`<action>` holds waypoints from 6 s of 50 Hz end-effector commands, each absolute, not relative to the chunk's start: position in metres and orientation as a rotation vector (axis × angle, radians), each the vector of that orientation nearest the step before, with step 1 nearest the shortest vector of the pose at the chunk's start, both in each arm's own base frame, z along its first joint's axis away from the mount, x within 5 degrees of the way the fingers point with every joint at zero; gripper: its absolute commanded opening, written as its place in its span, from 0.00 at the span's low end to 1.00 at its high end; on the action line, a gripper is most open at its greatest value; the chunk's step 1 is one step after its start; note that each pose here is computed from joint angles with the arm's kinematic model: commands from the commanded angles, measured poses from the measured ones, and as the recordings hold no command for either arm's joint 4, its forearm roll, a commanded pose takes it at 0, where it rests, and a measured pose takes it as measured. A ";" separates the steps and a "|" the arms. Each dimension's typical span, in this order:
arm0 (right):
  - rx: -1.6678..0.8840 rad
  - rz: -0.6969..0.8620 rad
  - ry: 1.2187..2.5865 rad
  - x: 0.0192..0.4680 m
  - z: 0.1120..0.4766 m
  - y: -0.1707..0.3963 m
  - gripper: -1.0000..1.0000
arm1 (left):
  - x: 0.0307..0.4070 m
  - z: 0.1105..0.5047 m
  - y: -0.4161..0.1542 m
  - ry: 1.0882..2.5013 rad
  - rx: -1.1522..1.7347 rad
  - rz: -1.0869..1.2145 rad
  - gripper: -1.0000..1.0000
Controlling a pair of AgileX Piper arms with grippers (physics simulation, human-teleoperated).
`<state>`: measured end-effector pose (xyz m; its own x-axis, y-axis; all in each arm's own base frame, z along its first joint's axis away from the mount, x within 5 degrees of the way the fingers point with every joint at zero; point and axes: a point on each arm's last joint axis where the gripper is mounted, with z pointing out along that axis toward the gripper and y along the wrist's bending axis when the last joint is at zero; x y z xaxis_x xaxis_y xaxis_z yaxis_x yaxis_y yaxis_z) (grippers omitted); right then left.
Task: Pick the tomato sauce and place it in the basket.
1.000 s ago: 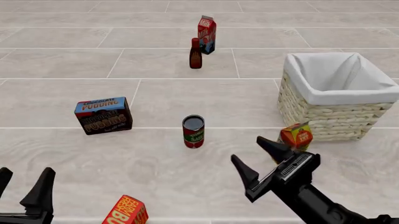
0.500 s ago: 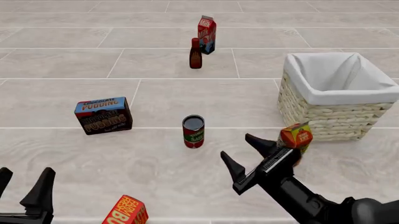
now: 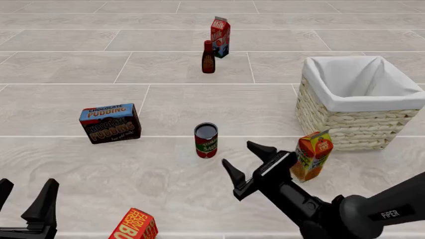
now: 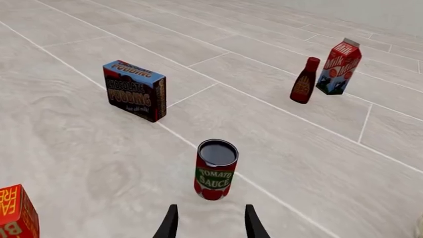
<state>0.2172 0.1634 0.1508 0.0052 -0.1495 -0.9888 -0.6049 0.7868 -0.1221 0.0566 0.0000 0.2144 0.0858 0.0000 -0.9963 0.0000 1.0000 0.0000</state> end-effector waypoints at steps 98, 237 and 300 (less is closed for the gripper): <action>-0.641 0.378 1.604 0.289 0.116 0.213 1.00 | 0.057 0.214 0.000 1.485 0.000 0.000 1.00; -0.618 0.386 1.681 0.335 0.080 0.239 1.00 | 0.057 0.214 0.000 1.485 0.000 0.000 1.00; -0.693 0.421 1.565 0.294 0.145 0.247 0.00 | 0.057 0.214 0.000 1.485 0.000 0.000 1.00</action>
